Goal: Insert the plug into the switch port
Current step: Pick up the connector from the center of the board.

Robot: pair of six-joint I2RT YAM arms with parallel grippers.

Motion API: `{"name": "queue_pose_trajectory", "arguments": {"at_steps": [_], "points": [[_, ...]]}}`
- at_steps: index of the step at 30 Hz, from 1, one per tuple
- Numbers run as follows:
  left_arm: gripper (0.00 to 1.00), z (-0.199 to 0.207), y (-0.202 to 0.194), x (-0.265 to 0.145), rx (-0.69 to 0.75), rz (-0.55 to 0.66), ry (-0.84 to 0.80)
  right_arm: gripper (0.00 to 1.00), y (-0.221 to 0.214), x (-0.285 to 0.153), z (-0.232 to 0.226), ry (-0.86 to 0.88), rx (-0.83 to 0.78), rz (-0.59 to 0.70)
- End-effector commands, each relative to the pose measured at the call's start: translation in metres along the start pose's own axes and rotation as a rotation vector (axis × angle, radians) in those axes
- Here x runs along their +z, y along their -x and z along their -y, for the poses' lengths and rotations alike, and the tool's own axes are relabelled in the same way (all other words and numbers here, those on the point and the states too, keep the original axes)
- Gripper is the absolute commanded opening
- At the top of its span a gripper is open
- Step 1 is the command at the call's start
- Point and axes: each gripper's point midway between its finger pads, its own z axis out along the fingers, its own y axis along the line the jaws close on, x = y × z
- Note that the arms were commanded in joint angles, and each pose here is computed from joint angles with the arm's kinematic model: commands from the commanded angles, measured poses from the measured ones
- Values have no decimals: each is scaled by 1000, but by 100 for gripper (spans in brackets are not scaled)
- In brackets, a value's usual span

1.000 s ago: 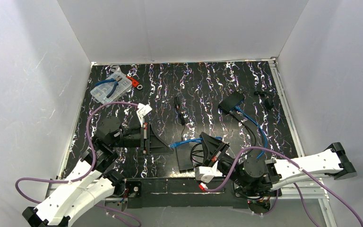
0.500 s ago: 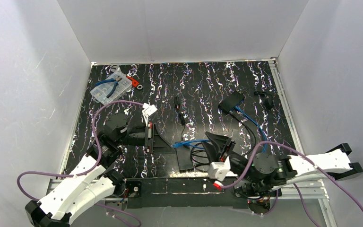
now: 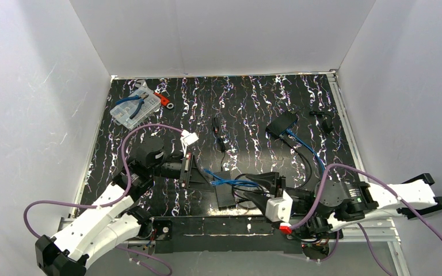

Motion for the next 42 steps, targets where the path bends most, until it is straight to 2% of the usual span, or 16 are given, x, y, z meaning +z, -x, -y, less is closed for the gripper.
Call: {"name": "queue_pose_trajectory", "arguments": {"at_steps": [1,15,29,42], "points": [[0,7,-10,-5,43,-51,-39,57,34,0,-23,140,65,115],[0,9,-22,-9,66,-83,-64,57,28,46,-19,220,180,122],[0,9,-23,-10,60,-79,-69,46,23,67,-18,226,201,134],[0,8,-24,-10,53,-78,-70,42,8,79,-22,233,225,103]]}}
